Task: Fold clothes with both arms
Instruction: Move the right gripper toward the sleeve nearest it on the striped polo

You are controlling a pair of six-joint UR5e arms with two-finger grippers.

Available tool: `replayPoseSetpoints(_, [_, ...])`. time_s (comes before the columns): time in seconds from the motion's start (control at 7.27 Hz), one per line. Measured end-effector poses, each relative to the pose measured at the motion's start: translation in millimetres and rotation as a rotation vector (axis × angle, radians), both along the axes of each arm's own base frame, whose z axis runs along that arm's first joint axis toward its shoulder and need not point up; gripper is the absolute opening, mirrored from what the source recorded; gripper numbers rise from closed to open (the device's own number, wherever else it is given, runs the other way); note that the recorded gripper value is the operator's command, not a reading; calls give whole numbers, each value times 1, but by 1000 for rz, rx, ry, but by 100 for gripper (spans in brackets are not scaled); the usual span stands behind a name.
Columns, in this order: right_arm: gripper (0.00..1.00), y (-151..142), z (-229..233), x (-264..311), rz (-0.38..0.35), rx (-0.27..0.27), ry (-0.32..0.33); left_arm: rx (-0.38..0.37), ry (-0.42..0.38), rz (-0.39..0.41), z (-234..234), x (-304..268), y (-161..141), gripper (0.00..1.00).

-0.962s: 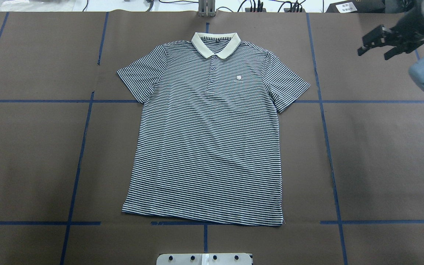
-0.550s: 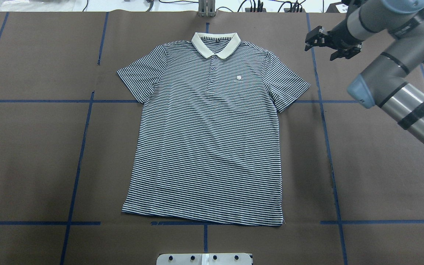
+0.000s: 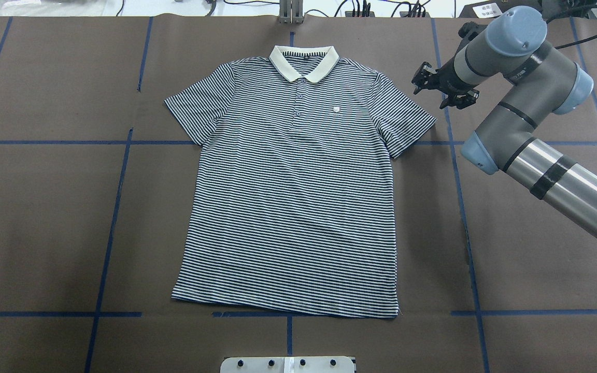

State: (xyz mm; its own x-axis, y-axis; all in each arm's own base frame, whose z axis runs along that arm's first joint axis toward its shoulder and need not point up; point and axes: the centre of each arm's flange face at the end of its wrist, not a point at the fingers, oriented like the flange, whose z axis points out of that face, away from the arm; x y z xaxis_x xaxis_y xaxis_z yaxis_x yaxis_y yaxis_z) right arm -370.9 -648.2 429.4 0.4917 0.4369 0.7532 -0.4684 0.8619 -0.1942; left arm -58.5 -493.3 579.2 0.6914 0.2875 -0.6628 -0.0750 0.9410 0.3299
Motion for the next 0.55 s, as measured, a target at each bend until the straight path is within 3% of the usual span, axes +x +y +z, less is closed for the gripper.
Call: replayPoseSetpoints(0.55, [61,14,31,-2,-26,-55,16,7,2,1,-2,0,0,100])
